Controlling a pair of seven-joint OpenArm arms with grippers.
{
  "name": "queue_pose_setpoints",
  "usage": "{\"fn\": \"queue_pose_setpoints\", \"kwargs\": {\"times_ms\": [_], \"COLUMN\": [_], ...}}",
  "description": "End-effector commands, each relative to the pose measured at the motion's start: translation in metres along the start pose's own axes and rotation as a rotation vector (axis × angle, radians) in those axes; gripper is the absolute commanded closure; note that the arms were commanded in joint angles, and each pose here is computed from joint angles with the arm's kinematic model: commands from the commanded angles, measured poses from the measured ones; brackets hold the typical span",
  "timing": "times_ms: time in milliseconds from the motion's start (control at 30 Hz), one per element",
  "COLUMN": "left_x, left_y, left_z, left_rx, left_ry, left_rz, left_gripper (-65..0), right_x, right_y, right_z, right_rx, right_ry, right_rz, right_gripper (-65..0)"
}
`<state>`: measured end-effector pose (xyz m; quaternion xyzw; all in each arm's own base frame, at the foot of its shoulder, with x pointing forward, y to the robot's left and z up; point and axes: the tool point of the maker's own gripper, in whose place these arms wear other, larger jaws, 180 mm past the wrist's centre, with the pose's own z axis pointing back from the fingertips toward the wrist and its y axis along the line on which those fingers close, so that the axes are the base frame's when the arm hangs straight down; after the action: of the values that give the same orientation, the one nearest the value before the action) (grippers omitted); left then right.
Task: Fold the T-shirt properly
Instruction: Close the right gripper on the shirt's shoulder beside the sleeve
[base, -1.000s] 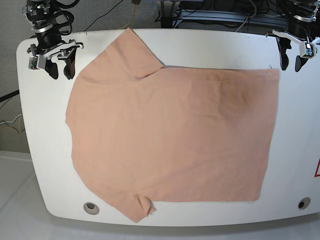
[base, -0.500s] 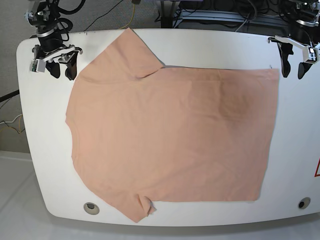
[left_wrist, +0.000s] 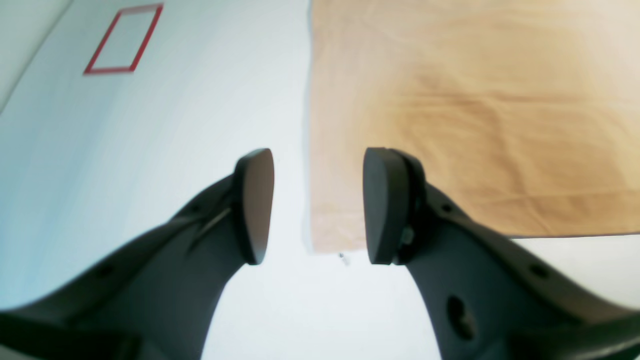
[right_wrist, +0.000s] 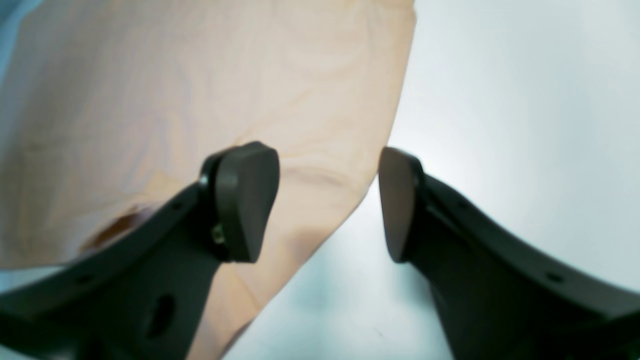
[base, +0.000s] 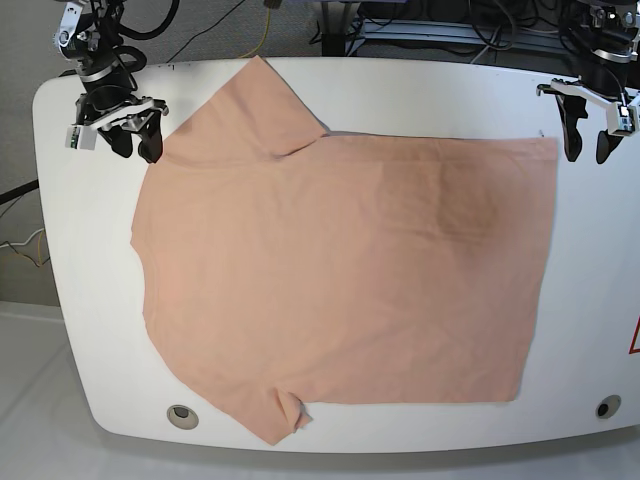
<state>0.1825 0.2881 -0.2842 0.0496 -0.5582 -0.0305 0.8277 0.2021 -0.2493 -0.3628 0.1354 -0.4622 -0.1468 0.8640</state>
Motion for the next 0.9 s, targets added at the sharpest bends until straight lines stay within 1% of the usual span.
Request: {"fn": "queue_pose_setpoints", "kwargs": {"times_ms": [0,133,200,400,533,667,867], "left_x": [0.009,0.010,0.013,0.010,0.008,0.007,-0.006], "left_y": [0.000,-0.001,0.001,0.002,0.002,0.003,0.008], "left_z": [0.003,0.004,0.003,0.003,0.005,0.004,-0.002], "left_rx": [-0.004,-0.005,-0.003,0.001,0.005,0.009,0.036], "left_ry": [-0.036,-0.038,-0.046,-0.036,-0.032,-0.027,0.044], "left_rz": [-0.011,-0.009,-0.004,0.002,0.002,0.004,0.027], "left_gripper": [-25.6,-25.3,-25.7,-25.6,-26.0,-26.4,-27.7], "right_x": [0.009,0.004,-0.005,-0.008,-0.010,-0.011,-0.017], "right_y": [0.001,-0.002,-0.006,-0.003,-0.001,-0.001,-0.003], "right_z": [0.001,-0.001,-0.005,-0.006,-0.004,-0.004,-0.006], "right_rx": [0.017,0.020,0.019,0.047,0.066,0.070,0.055], "right_ry": [-0.039,-0.032,-0.012,-0.005,0.012,0.026,0.057], "right_rz": [-0.006,-0.044,-0.097,-0.157,-0.177,-0.176,-0.156], "right_gripper": [-33.4,-33.4,-33.6,-33.5,-33.9,-33.9,-33.8]}}
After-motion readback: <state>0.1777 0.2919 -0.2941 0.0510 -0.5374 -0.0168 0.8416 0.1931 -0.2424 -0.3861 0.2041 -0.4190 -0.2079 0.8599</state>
